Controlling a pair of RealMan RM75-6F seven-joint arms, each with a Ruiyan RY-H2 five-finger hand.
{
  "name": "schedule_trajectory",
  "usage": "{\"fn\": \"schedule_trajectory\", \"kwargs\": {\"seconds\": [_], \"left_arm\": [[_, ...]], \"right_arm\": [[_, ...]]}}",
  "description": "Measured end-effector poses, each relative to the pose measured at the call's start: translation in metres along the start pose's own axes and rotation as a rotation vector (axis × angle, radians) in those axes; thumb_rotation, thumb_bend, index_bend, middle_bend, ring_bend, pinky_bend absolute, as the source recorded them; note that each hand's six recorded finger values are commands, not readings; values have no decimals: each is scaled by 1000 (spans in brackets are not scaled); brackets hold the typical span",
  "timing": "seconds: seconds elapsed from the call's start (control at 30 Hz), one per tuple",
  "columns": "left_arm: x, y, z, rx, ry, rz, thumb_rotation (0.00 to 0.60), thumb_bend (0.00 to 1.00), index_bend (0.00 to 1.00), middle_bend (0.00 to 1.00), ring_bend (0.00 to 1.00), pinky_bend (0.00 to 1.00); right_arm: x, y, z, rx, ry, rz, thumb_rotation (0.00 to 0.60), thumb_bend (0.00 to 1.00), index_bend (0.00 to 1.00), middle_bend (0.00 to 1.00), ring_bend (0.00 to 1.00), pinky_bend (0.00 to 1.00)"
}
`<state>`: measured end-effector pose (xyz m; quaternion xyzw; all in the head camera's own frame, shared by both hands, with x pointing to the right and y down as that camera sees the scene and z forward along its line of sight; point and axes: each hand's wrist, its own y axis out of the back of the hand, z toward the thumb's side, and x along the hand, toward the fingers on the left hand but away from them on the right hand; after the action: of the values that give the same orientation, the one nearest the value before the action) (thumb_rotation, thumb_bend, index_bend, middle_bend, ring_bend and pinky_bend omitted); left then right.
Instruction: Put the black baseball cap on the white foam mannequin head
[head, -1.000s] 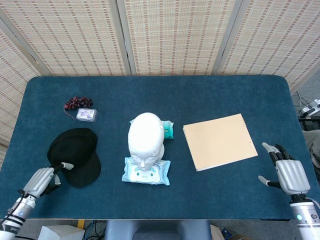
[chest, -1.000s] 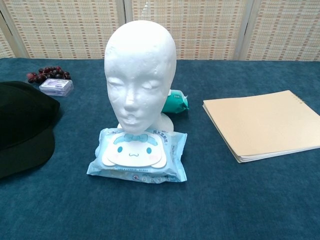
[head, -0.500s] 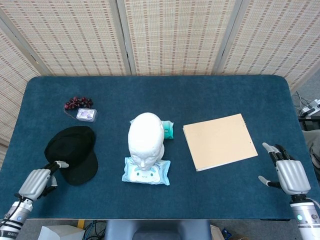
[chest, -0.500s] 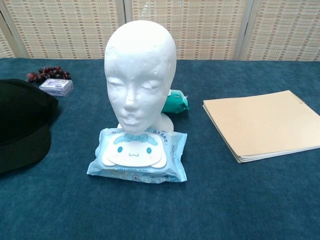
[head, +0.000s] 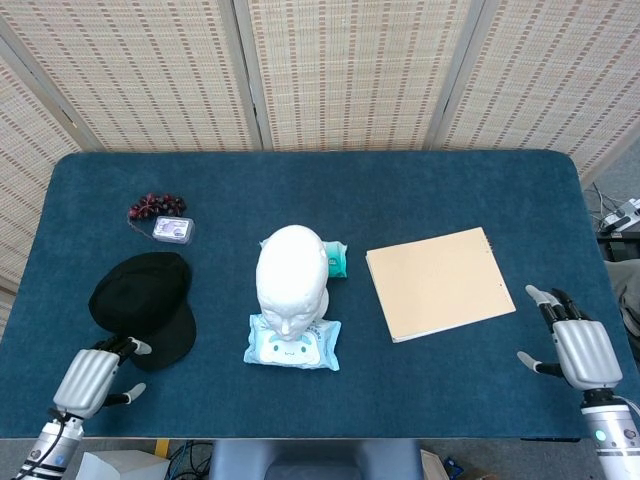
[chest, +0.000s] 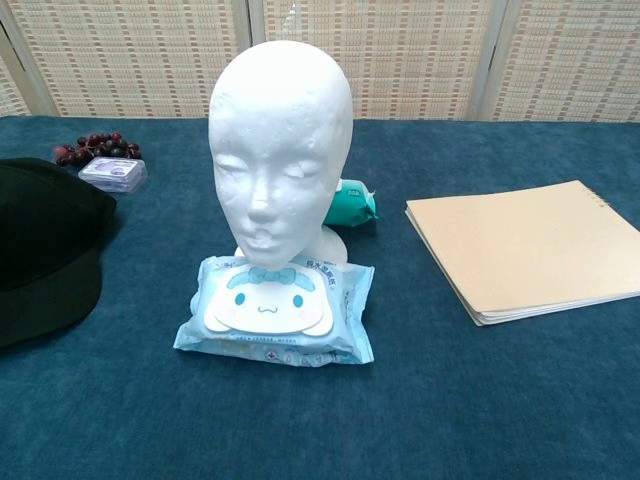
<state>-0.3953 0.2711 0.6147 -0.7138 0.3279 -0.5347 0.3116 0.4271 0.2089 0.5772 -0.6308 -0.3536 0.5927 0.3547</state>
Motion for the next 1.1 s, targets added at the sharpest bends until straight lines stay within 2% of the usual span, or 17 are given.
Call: {"fn": "schedule_trajectory", "kwargs": {"seconds": [0.2, 0.4, 0.8, 1.1], "left_arm": [[5, -14, 4, 33, -5, 5, 600, 62, 398, 475, 312, 383], [14, -29, 6, 60, 17, 27, 600, 57, 397, 506, 318, 383], [23, -39, 8, 50, 62, 123, 600, 37, 422, 573, 355, 384], [26, -48, 11, 57, 68, 131, 600, 36, 430, 584, 364, 388]], "right_arm": [[0, 0, 0, 1, 2, 2, 600, 0, 61, 211, 113, 385], [0, 0, 0, -1, 1, 0, 600, 0, 61, 211, 114, 385], [0, 0, 0, 0, 1, 2, 600, 0, 61, 211, 114, 384], [1, 1, 0, -2, 4, -1, 600, 0, 61, 211, 114, 385]]}}
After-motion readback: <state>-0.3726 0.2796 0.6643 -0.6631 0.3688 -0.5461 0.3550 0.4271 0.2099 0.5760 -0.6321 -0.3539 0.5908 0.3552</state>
